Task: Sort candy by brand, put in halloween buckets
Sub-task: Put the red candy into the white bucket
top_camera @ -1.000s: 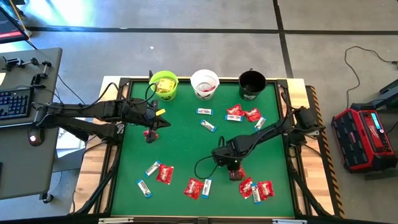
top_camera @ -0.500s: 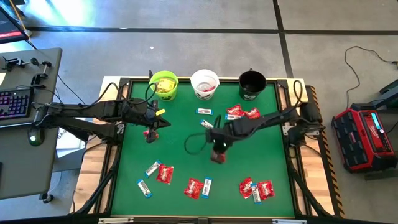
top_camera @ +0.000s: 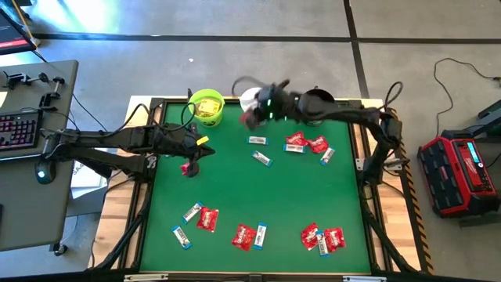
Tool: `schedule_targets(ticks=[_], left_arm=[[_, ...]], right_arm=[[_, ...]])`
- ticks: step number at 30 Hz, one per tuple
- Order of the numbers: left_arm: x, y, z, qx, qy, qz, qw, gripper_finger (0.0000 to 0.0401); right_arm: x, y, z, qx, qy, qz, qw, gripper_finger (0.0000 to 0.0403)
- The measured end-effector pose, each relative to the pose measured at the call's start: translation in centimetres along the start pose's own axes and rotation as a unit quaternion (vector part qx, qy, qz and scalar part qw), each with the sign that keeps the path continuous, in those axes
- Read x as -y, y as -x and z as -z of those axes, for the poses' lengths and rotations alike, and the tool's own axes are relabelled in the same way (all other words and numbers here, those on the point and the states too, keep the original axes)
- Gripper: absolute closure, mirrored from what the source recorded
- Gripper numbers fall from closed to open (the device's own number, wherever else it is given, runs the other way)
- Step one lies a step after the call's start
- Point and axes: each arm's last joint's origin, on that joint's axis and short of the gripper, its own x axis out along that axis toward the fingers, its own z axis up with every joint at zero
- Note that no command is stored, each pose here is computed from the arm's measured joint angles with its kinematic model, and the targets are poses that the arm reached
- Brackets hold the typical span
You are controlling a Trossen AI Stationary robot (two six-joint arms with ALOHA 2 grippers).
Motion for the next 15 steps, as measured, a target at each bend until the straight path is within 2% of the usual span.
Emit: schedule_targets(ticks=[3,8,15], left_arm=[[-0.1,0.0,0.0,0.0,0.005,-0.013,1.0,0.0401],[-0.2,0.0,0.0,0.002,0.023,-0.025,0.999,0.0401],[-0.3,0.0,0.0,0.002,0.035,-0.027,0.999,0.0401]], right_arm=[[3.0,-1.2,-1.5,0.027,-0.017,0.025,0.999,0.0403],[7.0,-3.9,-1.9,0.011,-0.034,0.041,0.999,0.0403],[9.4,-6.5,-1.1,-0.022,-0.04,0.049,0.998,0.0403]])
